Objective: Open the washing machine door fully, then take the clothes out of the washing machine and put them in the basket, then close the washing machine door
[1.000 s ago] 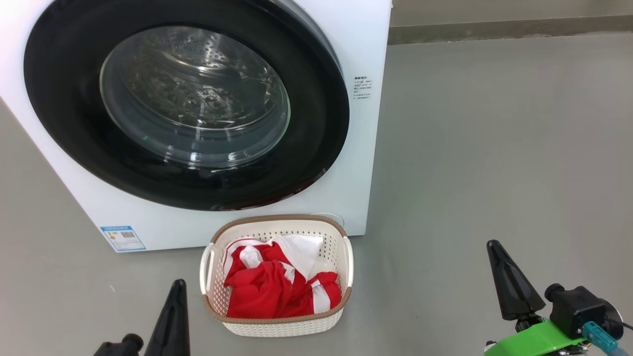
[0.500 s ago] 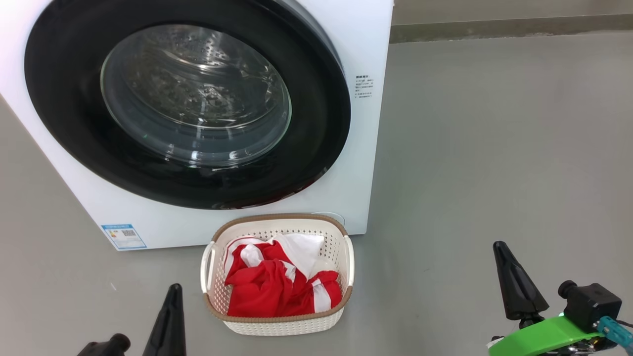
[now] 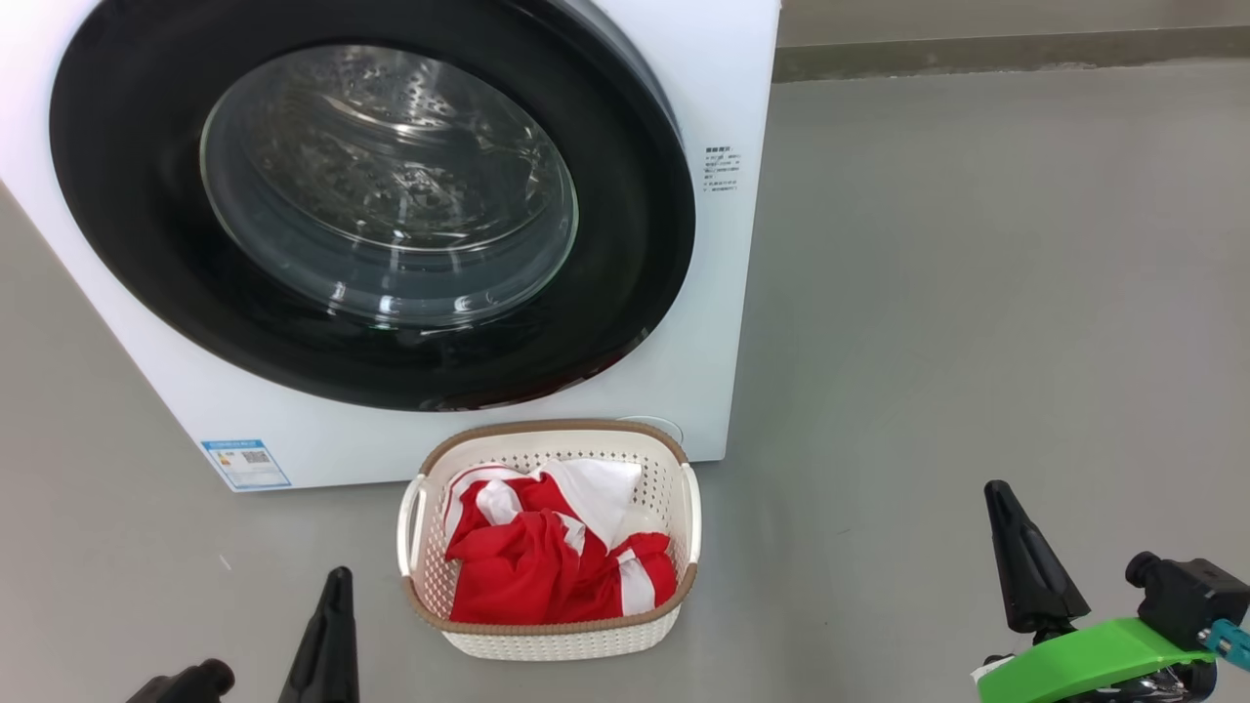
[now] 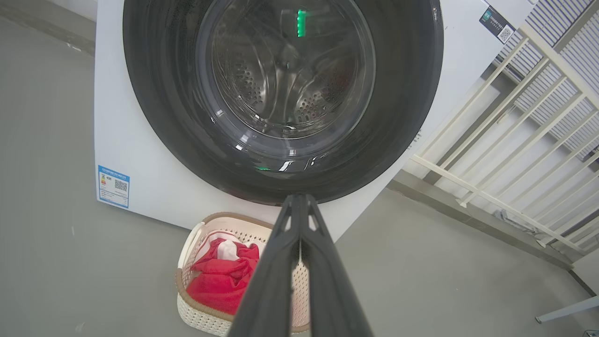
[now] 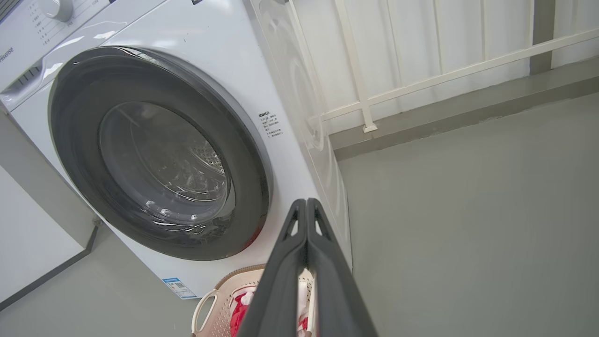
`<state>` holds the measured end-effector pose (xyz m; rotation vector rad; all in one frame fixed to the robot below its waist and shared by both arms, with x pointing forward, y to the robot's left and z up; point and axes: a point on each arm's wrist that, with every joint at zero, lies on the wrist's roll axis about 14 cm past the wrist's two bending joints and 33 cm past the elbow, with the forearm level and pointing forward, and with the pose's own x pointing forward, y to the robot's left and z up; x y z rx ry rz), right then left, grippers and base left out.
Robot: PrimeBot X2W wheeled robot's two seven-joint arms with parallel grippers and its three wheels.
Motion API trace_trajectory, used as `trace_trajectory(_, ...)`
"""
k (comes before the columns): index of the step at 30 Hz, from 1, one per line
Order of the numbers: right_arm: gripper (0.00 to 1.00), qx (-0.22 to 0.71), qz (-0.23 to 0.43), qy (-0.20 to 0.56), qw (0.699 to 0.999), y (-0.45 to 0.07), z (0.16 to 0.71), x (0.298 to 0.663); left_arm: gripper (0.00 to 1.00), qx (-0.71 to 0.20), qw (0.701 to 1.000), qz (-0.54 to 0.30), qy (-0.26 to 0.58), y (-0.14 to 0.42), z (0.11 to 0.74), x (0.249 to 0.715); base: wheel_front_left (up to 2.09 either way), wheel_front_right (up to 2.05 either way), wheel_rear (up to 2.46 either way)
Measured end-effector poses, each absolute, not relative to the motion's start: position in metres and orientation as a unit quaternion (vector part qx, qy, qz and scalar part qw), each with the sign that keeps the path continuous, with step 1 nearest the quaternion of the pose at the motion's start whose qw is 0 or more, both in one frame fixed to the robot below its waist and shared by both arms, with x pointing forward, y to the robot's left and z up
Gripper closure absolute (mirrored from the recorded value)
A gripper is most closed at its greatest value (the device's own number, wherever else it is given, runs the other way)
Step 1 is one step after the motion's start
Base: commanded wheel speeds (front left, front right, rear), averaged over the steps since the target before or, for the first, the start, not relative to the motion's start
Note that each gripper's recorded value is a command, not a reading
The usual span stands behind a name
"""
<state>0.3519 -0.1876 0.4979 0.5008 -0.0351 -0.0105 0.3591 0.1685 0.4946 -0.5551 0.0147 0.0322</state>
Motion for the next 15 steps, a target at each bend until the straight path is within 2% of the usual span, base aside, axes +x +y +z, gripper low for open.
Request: trace_trajectory(15,1.00,0.327,-0.017,-0.012,0.945,-0.1926,0.4961,0.3569,1.00,-0.344,0.938,0.024,0.026,0.1727,0.4869,0.3606,0.00,0.00,0.00)
